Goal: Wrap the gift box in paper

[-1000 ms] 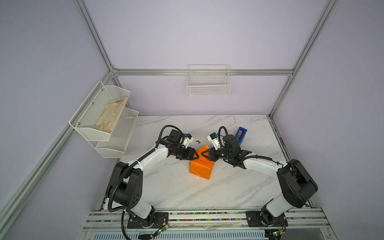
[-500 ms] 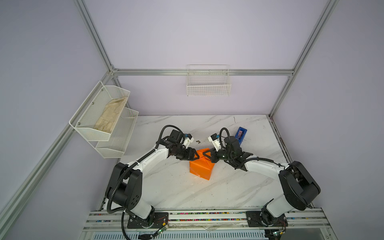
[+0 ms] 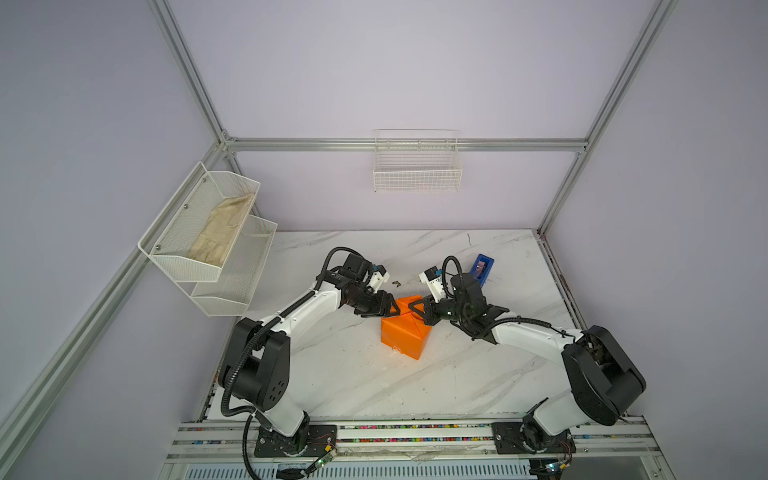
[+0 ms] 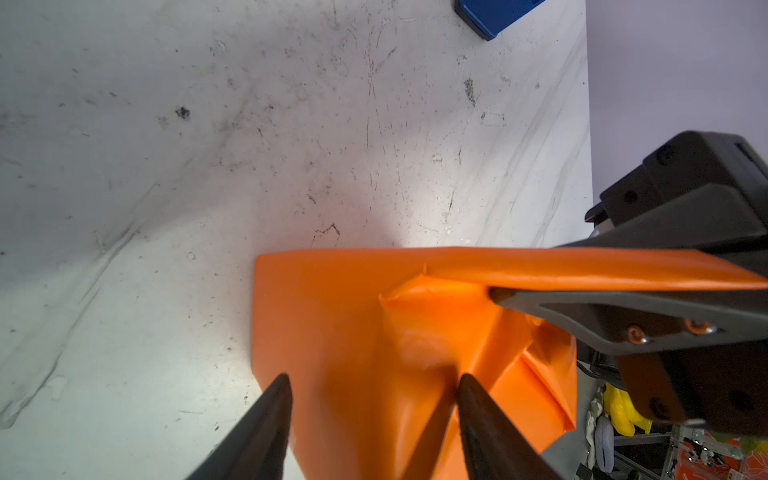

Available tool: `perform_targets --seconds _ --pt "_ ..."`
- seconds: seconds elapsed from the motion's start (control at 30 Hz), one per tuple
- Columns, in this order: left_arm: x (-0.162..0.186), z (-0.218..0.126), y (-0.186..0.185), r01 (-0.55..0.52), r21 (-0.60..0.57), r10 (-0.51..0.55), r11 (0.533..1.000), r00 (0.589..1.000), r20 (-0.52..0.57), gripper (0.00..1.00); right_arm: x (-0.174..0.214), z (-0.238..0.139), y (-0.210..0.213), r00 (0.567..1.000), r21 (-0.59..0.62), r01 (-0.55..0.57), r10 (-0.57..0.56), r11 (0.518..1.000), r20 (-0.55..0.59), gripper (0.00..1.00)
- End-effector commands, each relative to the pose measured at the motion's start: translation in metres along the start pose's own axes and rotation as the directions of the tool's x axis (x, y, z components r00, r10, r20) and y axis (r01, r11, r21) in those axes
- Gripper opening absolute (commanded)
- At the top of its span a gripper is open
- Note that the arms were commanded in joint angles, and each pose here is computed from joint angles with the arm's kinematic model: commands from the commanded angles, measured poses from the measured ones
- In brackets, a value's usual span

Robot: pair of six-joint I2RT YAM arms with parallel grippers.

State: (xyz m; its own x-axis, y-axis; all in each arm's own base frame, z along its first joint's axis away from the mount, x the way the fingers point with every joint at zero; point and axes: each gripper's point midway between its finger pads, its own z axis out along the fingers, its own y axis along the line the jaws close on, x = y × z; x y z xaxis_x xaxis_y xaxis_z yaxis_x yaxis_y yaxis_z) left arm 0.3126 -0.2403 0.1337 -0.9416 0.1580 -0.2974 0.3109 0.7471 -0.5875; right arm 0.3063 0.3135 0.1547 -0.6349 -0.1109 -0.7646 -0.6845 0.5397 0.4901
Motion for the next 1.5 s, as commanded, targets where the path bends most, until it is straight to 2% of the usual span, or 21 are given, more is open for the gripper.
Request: perform_targets --seconds 0.0,0.27,0.47,0.57,0.63,0.8,1.03,1.1,1.2,1.27,1.33,1.47 --pt "-0.033 -0.016 -0.022 -0.038 0.039 0.034 0.998 0.995 0.095 0.62 -0.015 -0.008 0.010 0.998 -0.022 0.036 -0.035 0.999 0.053 0.00" --pt "-0.041 -0.013 -0.010 -0.004 -0.003 0.004 1.000 0.991 0.133 0.57 -0.014 -0.008 0.011 0.998 -0.028 0.039 -0.038 0.999 0.049 0.00" --pt "-0.046 -0.011 0.004 0.031 -0.030 -0.026 0.999 0.988 0.149 0.48 -0.012 -0.008 0.012 0.998 -0.031 0.039 -0.038 0.999 0.041 0.00" --pt "-0.047 -0.011 0.007 0.042 -0.031 -0.037 0.999 0.987 0.157 0.48 -0.012 -0.007 0.012 0.999 -0.035 0.038 -0.037 0.999 0.038 0.00" --pt "-0.050 -0.011 0.007 0.048 -0.027 -0.043 0.998 0.985 0.166 0.53 -0.011 -0.007 0.012 0.999 -0.036 0.039 -0.037 0.999 0.036 0.00" --pt "-0.054 -0.006 0.007 0.057 -0.006 -0.055 0.998 0.985 0.165 0.53 -0.012 -0.007 0.012 0.999 -0.037 0.040 -0.039 0.999 0.035 0.00" --pt "-0.049 -0.003 0.016 0.075 -0.039 -0.068 0.996 0.985 0.160 0.31 -0.012 -0.007 0.013 0.999 -0.036 0.042 -0.041 0.998 0.033 0.00" --pt "-0.048 -0.003 0.017 0.076 -0.049 -0.067 0.996 0.985 0.158 0.29 -0.013 -0.008 0.013 0.998 -0.030 0.042 -0.041 0.999 0.039 0.00" --pt "-0.051 -0.011 0.014 0.068 -0.056 -0.058 0.996 0.983 0.174 0.33 -0.016 -0.009 0.010 0.998 0.005 0.034 -0.035 0.999 0.051 0.00" --pt "-0.054 -0.024 0.009 0.056 -0.074 -0.041 0.996 0.980 0.194 0.45 -0.021 -0.012 0.008 0.996 0.044 0.034 -0.037 0.998 0.076 0.00" --pt "-0.056 -0.040 0.003 0.044 -0.099 -0.021 0.994 0.976 0.218 0.51 -0.022 -0.015 0.003 0.995 0.102 0.033 -0.042 0.994 0.096 0.00" --pt "-0.043 -0.054 -0.001 0.053 -0.106 -0.028 0.993 0.973 0.228 0.54 -0.026 -0.022 -0.004 0.988 0.218 0.048 -0.079 0.975 0.136 0.00"
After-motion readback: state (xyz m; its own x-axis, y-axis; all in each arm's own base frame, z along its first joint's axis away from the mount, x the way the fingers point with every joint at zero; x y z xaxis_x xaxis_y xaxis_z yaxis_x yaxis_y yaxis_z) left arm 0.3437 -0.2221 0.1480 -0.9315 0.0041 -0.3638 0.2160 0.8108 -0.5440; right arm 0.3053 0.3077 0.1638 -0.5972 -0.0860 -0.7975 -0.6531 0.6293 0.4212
